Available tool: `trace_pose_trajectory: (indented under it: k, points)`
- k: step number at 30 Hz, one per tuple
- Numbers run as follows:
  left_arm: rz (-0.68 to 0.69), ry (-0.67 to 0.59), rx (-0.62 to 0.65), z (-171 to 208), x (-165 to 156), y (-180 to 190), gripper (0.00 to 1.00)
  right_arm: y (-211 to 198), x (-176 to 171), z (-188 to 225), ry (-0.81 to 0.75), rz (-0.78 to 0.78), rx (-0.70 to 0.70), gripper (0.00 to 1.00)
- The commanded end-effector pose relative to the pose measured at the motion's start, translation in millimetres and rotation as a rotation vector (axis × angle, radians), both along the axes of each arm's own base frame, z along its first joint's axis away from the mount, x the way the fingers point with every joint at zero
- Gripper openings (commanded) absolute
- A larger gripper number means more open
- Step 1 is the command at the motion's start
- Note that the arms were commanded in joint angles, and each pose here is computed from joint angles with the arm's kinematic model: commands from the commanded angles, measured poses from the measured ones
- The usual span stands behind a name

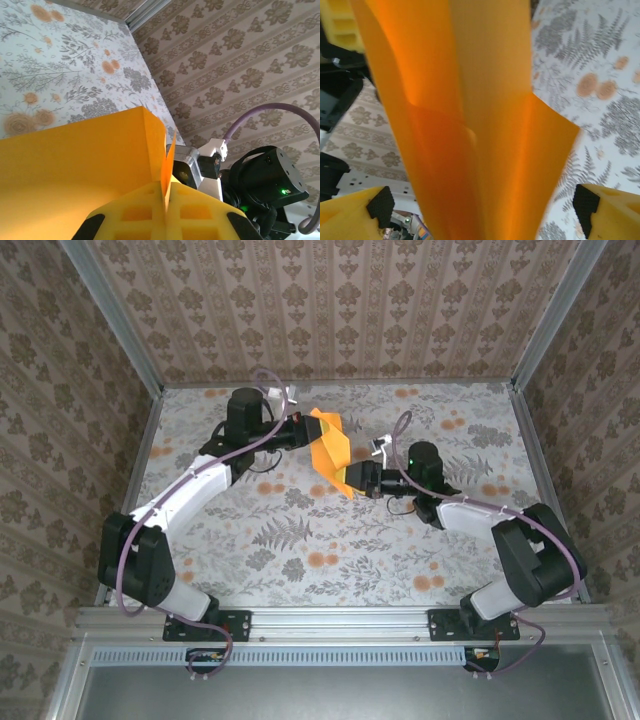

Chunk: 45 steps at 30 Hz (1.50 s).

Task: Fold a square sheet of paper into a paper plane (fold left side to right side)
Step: Turn over the paper at the center of the table.

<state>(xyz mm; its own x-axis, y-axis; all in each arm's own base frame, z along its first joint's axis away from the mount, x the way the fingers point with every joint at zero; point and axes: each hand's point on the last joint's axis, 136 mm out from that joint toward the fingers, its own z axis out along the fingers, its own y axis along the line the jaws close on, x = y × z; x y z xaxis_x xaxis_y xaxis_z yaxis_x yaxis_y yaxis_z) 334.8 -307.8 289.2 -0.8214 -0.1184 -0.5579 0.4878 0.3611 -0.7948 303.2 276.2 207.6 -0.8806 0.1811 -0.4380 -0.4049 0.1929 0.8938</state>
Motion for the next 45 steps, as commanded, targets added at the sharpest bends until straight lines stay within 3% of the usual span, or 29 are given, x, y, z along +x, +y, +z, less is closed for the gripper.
trace_pose_trajectory:
  k: [1,18,20,22,24,29,33,40,45]
  points:
    - [-0.037,0.003,-0.054,9,-6,-3,0.0,6,4,37,-0.094,0.044,0.071,0.88]
    - [-0.036,0.055,-0.036,-13,-4,-4,0.01,-9,14,42,-0.123,-0.012,-0.001,0.26]
    - [-0.035,0.058,-0.03,-15,-4,-4,0.1,-10,13,41,-0.123,-0.018,-0.018,0.19]
    - [-0.026,0.059,0.003,-21,-4,0,0.3,-13,12,36,-0.125,-0.03,-0.064,0.13]
    - [0.013,0.054,0.065,-28,-2,10,0.43,-18,9,30,-0.127,-0.049,-0.133,0.13]
    - [0.188,0.014,0.255,-42,7,60,0.57,-49,3,-2,-0.126,-0.144,-0.485,0.11]
    - [0.334,-0.025,0.364,-47,4,96,0.65,-85,-3,-32,-0.143,-0.24,-0.916,0.11]
    - [0.578,-0.046,0.432,-54,-6,149,0.7,-132,-4,-59,-0.174,-0.296,-1.658,0.12]
    - [0.666,-0.047,0.437,-54,-13,173,0.72,-128,7,-60,-0.288,-0.292,-1.999,0.14]
